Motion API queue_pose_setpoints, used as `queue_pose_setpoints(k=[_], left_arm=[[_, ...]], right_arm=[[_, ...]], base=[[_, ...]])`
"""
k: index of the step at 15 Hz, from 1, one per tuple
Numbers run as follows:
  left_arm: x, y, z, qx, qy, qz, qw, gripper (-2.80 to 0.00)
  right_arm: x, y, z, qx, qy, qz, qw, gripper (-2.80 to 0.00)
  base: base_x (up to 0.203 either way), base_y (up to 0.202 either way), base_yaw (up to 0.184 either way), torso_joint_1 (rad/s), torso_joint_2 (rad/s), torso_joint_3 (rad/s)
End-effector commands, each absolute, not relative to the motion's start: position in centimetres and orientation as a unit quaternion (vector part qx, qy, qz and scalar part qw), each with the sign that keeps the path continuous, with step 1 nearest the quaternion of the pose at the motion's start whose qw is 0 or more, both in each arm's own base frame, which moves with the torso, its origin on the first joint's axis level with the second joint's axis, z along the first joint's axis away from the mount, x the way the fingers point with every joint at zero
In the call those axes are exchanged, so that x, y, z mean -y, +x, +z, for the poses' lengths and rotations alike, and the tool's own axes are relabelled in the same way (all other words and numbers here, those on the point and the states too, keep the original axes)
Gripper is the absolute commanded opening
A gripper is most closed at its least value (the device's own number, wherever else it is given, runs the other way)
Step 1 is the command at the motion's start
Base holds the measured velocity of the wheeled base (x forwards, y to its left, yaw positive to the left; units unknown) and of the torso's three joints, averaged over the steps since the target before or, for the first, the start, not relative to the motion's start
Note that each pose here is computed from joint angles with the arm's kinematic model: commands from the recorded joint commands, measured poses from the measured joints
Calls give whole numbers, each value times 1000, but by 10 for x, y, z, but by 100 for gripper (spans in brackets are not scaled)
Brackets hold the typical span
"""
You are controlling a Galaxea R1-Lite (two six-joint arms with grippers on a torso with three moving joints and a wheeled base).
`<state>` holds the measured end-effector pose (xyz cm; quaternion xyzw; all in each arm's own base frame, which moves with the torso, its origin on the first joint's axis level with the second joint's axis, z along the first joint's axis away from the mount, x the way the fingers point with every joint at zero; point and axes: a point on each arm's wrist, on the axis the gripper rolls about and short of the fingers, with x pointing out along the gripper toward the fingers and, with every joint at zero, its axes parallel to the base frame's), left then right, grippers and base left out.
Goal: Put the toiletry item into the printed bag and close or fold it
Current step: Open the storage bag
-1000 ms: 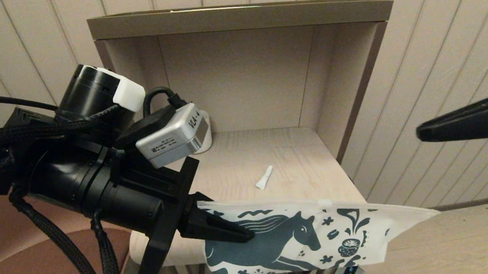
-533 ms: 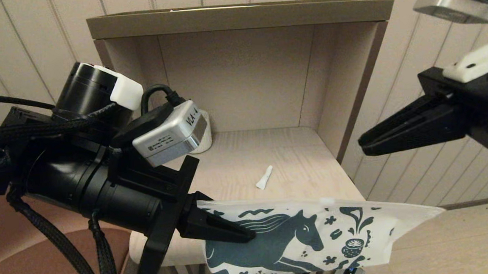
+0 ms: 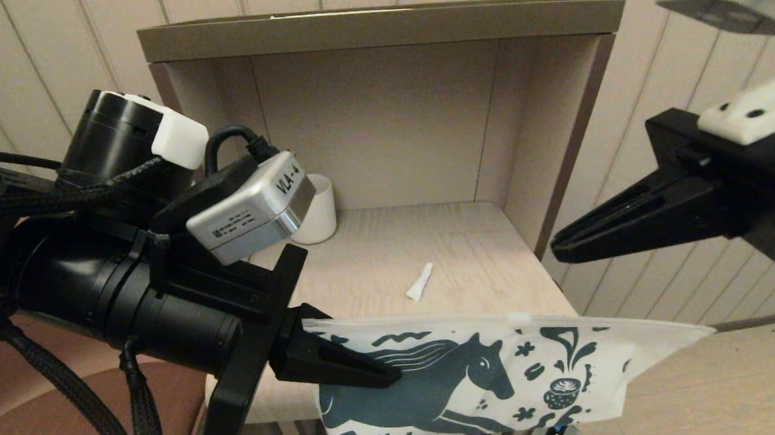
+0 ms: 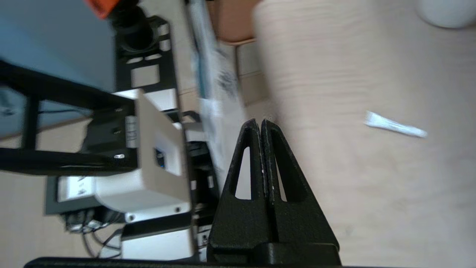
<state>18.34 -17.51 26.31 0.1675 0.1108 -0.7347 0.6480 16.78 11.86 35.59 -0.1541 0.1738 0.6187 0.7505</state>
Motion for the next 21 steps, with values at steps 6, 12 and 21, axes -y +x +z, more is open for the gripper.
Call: queue_pose_setpoints(k=[6, 12, 21], left_arm=[[175, 182, 261, -112, 168, -737, 645, -280], [175, 182, 261, -112, 168, -737, 645, -280], [175, 181, 260, -113, 168, -738, 644, -280]], right_arm=[[-122, 164, 358, -156, -151, 628, 747, -280], [-121, 165, 350, -144, -149, 621, 756, 0], [-133, 161, 340, -158, -148, 647, 731, 0]], base=[[0, 0, 0, 0, 0, 0], [0, 0, 0, 0, 0, 0], [0, 0, 0, 0, 0, 0]])
